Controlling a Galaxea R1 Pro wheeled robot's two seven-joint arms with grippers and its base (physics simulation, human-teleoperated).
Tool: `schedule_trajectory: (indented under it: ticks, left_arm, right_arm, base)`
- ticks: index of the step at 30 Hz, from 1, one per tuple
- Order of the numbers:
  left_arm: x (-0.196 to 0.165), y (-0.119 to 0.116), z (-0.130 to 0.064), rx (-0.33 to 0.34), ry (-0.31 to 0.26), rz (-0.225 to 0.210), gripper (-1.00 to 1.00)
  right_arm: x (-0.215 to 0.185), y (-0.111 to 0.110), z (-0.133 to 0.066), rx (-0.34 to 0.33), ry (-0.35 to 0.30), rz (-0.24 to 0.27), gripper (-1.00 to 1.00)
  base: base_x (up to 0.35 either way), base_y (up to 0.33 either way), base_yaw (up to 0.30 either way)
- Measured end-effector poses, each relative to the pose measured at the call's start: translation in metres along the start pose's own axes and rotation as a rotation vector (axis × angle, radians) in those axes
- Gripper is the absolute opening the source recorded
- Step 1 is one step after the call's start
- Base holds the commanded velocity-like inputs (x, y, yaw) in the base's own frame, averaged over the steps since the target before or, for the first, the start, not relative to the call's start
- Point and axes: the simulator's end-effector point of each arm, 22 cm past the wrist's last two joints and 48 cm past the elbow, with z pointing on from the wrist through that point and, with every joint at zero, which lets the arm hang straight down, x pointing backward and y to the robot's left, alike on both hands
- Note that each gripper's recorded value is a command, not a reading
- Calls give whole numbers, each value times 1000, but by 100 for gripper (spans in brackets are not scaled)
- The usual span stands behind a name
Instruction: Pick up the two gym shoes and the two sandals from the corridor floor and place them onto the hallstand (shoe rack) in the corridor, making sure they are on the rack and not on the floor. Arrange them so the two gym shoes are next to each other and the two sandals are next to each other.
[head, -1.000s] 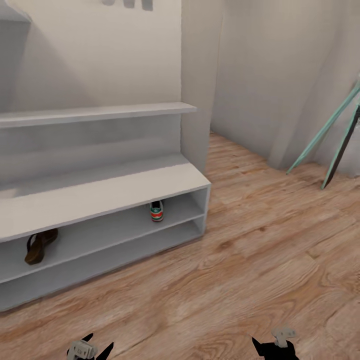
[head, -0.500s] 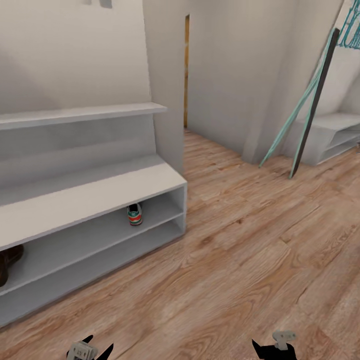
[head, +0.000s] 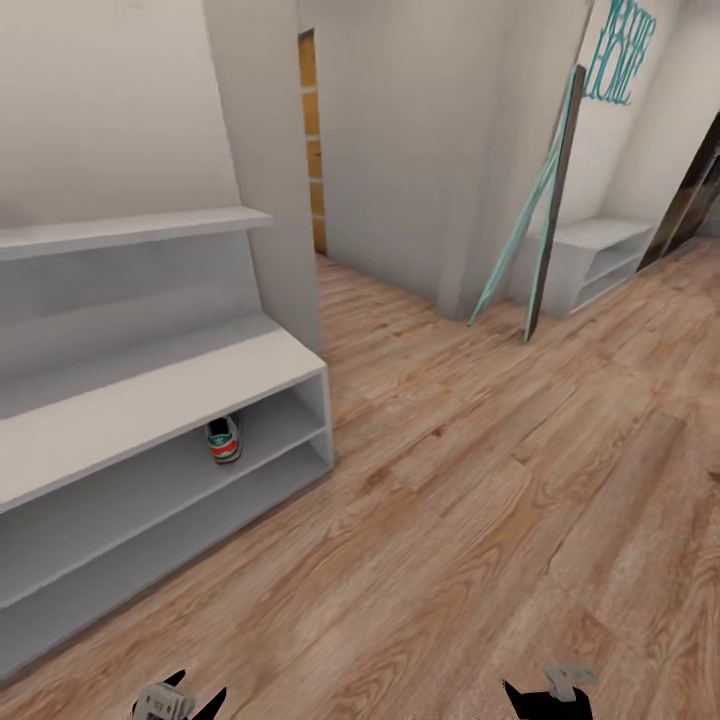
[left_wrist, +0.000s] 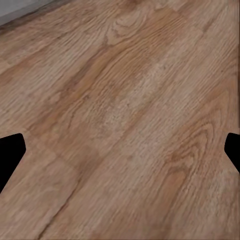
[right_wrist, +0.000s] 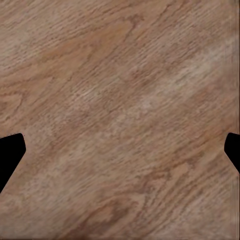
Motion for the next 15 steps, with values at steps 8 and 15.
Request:
schedule_trajectory:
  ticks: [8, 15]
  left_arm:
    - [0, -1, 0, 1, -1, -1, 100]
    - [0, -1, 0, 1, -1, -1, 100]
  right_arm:
    - [0, 0, 0, 0, 0, 1, 100]
    - [0, 0, 0, 0, 0, 1, 100]
  base:
    - [0, 0, -300]
    - [0, 0, -300]
